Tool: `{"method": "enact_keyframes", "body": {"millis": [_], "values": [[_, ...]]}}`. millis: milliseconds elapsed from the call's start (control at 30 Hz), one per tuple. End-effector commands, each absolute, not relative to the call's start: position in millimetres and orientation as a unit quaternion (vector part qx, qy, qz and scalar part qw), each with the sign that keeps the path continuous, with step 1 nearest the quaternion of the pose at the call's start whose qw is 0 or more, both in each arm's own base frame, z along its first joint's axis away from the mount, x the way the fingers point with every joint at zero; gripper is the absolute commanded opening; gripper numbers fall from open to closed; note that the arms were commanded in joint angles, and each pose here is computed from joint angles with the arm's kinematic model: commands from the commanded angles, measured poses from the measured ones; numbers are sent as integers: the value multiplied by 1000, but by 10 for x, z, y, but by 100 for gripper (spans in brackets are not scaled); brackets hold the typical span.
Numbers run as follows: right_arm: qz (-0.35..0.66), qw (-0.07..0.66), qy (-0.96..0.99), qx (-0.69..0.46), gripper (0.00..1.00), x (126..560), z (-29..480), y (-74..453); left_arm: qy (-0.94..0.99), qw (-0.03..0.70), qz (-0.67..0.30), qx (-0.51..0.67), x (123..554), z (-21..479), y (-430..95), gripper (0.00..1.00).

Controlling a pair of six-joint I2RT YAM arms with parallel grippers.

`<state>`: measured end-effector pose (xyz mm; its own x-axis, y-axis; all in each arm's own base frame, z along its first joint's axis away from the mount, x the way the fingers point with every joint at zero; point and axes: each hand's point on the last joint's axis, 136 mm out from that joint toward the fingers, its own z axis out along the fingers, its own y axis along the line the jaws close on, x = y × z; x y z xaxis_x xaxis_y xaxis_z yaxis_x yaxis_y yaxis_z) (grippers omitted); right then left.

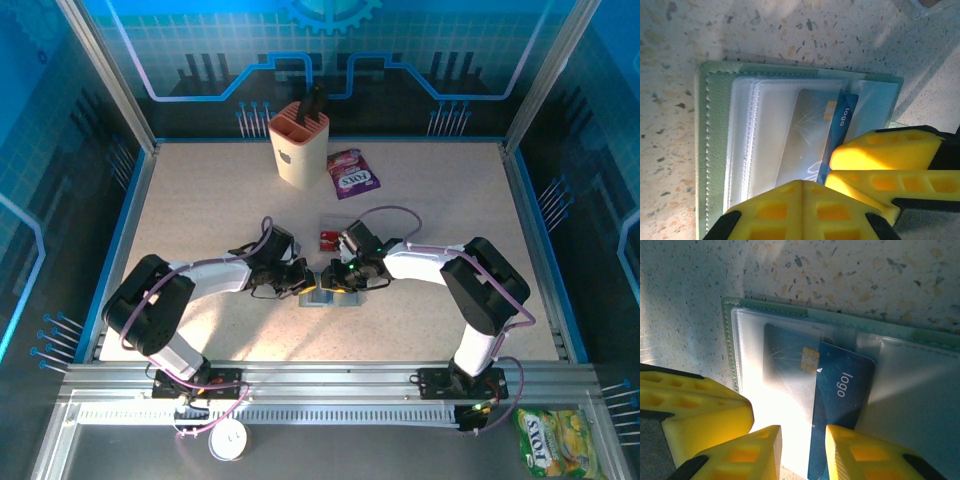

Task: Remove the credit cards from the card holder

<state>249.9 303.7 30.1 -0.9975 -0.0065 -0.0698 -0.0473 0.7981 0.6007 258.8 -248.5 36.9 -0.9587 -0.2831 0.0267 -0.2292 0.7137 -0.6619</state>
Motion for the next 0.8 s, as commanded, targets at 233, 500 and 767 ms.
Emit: {"method": "enact_keyframes", "body": {"millis": [233, 500, 767], "values": [[327, 44, 944, -23, 31, 2589, 378, 3060, 929, 35, -338, -145, 2577, 348, -2462, 6], [327, 44, 944, -23, 31, 2618, 360, 3055, 931, 34, -332, -146, 2568, 332, -2443, 6], [340, 45, 939, -29, 31, 2642, 413, 3094, 932, 25, -330, -146, 2544, 283, -2450, 6]]}}
